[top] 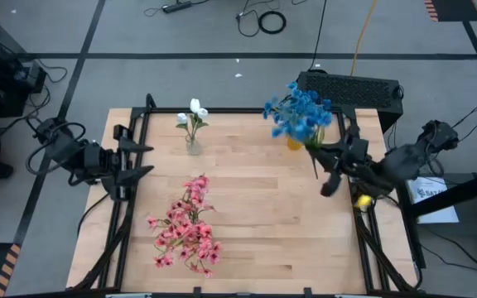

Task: Sort flowers into vase by color
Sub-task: Put the blue flowers into the yellow vase

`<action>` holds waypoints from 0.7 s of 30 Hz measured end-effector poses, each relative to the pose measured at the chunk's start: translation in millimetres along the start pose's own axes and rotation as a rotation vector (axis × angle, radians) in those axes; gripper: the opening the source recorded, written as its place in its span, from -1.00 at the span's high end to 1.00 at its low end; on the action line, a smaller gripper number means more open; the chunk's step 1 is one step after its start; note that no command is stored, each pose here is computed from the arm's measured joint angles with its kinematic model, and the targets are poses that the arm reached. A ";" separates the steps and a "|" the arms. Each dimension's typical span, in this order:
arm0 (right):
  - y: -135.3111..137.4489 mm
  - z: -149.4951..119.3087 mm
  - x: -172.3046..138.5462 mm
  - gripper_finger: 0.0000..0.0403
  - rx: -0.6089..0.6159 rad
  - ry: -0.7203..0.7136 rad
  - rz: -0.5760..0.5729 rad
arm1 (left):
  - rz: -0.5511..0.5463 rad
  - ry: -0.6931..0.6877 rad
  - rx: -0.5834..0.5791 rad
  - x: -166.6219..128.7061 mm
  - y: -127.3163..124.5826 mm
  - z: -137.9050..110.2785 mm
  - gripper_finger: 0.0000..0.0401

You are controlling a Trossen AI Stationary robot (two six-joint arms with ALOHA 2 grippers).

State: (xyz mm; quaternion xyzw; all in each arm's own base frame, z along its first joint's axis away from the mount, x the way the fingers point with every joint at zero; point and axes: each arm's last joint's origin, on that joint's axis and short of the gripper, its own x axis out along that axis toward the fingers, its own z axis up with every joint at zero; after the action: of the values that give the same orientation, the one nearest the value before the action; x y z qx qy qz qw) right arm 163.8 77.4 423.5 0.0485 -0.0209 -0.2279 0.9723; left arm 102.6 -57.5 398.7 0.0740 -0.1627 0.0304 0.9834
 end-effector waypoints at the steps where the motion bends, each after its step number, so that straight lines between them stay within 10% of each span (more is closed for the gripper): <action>1: 1.4 9.1 0.5 0.98 -0.022 -0.040 0.081 | -0.015 -0.001 0.003 4.8 -2.2 2.6 -0.08; 9: -2.9 48.3 11.9 0.98 -0.146 -0.406 0.167 | -0.074 0.001 0.055 52.5 -17.6 17.7 -0.08; 21: 29.9 26.4 77.4 0.98 -0.130 -0.644 0.284 | -0.180 0.099 -0.006 142.6 -13.1 -16.8 -0.08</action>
State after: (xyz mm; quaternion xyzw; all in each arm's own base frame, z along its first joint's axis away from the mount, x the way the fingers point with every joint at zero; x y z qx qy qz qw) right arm 244.6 67.4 454.2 -0.0912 -0.3185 -0.0951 0.9387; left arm 243.8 -62.8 427.5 0.0835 -0.1066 -0.0551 0.9893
